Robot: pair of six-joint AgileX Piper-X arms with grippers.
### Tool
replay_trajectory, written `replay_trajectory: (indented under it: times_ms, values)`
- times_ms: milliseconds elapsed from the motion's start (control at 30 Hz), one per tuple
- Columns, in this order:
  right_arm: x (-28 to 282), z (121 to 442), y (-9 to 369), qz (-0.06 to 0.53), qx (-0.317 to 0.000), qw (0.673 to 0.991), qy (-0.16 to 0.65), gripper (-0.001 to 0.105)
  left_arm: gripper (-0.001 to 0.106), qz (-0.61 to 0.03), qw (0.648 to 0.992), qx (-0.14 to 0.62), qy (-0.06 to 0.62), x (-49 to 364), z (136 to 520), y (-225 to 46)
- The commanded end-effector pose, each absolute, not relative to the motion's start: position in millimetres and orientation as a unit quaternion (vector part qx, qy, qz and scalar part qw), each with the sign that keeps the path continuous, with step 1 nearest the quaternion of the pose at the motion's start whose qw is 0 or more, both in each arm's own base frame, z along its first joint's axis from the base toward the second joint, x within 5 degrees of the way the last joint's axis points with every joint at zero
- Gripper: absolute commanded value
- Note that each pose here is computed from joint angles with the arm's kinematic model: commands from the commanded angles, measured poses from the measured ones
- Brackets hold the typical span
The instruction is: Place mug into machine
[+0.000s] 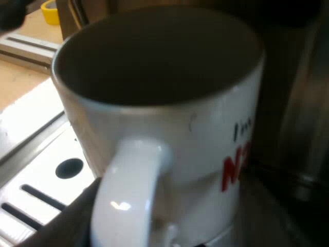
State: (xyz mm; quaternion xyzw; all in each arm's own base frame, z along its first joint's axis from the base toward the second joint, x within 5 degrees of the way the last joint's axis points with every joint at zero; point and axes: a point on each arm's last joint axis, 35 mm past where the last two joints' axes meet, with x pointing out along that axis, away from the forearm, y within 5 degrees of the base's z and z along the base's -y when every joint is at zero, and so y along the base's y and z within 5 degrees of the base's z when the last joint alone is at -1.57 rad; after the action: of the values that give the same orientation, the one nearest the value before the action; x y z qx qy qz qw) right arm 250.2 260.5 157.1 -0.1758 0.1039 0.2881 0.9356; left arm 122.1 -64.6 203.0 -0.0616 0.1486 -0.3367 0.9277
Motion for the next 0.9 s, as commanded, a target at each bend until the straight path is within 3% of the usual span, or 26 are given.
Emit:
replay_trajectory:
  times_ms: [33, 500, 700, 900]
  values:
    - [245, 167, 255, 0.269, -0.178, 0.942, 0.091, 0.052, 0.077, -0.339, 0.928, -0.067, 0.140, 122, 206, -65]
    - [179, 210, 210, 0.299, -0.198, 0.927, 0.114, 0.052, 0.077, -0.344, 0.930, -0.069, 0.112, 111, 230, -60]
    - [162, 234, 208, 0.306, -0.186, 0.930, 0.086, 0.049, 0.077, -0.348, 0.931, -0.071, 0.087, 96, 252, -54]
    - [128, 269, 208, 0.317, -0.155, 0.935, 0.025, 0.000, 0.077, -0.350, 0.931, -0.072, 0.075, 77, 285, -46]
